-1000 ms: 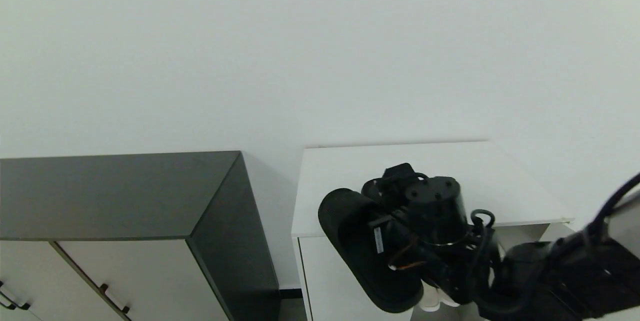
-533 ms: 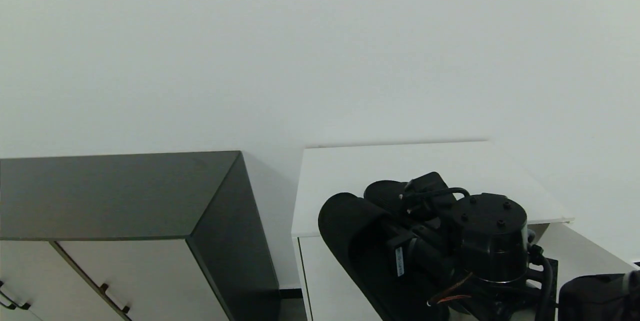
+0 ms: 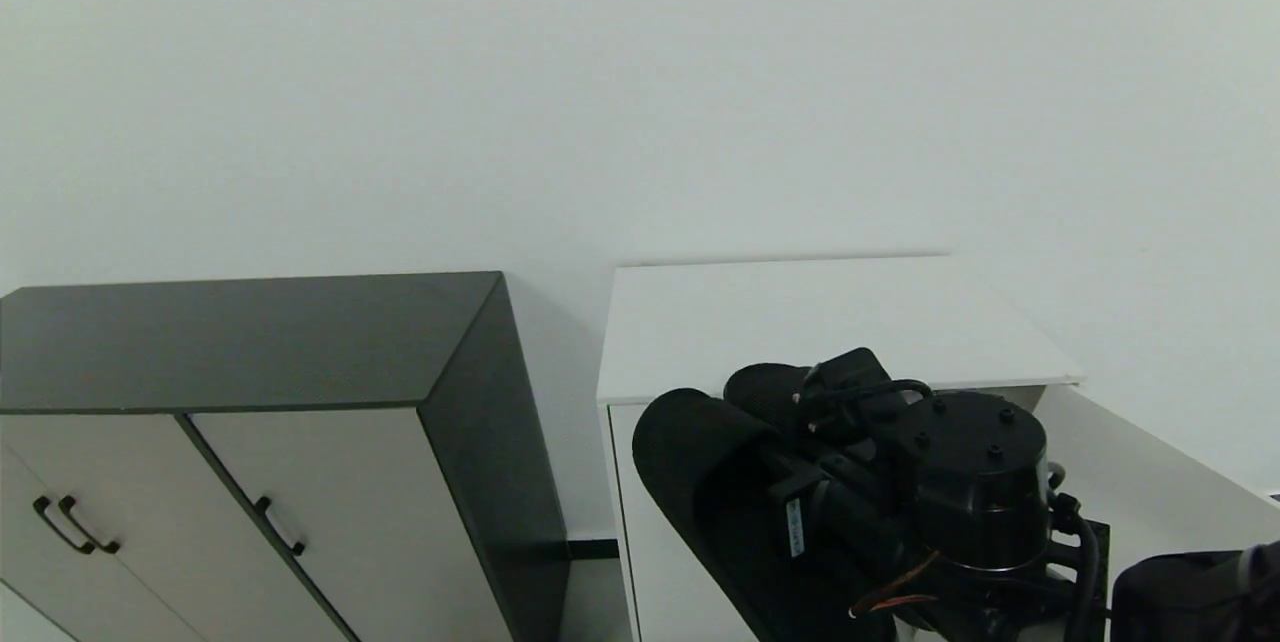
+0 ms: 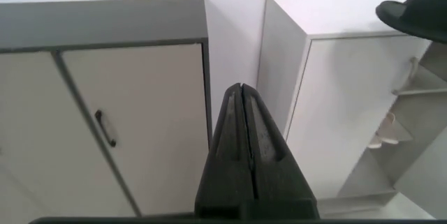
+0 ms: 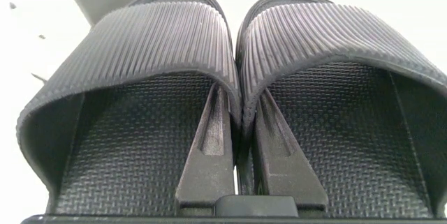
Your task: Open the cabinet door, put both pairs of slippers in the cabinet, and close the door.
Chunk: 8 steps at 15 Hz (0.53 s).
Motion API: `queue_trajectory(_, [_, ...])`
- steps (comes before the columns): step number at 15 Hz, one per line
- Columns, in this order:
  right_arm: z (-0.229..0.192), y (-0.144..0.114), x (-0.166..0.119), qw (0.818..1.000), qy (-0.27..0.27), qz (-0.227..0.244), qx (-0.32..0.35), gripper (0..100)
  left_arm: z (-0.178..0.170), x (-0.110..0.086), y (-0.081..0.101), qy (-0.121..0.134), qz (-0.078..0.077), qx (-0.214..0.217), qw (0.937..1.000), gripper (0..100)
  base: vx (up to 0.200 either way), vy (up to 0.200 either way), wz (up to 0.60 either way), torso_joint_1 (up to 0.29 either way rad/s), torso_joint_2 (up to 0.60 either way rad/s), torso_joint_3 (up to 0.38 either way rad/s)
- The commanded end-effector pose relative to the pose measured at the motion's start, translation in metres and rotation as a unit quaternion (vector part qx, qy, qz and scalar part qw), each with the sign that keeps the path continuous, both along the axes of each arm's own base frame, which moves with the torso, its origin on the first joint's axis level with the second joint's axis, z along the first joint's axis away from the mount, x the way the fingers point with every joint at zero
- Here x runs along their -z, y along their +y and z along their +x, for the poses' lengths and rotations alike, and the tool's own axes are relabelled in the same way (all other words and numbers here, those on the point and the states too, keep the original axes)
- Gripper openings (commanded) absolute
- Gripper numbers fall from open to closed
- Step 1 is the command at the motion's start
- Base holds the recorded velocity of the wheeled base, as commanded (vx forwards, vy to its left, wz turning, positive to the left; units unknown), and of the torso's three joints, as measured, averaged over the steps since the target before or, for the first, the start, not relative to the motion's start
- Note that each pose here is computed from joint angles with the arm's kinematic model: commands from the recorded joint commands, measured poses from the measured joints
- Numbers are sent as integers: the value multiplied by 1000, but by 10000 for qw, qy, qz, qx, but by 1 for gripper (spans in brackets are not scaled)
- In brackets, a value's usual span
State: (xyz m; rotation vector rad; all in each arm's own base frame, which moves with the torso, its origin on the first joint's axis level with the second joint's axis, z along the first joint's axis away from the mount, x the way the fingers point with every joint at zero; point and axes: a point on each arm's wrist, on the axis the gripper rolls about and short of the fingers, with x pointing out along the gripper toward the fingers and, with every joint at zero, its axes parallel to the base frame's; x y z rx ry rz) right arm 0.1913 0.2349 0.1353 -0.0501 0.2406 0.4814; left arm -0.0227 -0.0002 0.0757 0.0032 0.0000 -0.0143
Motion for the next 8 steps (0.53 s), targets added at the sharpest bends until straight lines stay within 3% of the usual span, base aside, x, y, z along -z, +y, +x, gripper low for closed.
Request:
queue_trajectory(1, [0, 0, 1, 10000, 13, -20, -1, 0, 0, 0, 0, 0, -1, 5, 10000, 0, -200, 0, 0, 7, 7, 7])
queue_trajectory(8, [-4, 2, 2, 10000, 28, -34, -60, 0, 0, 0, 0, 0, -8, 5, 10000, 0, 0, 0, 0, 0, 0, 0])
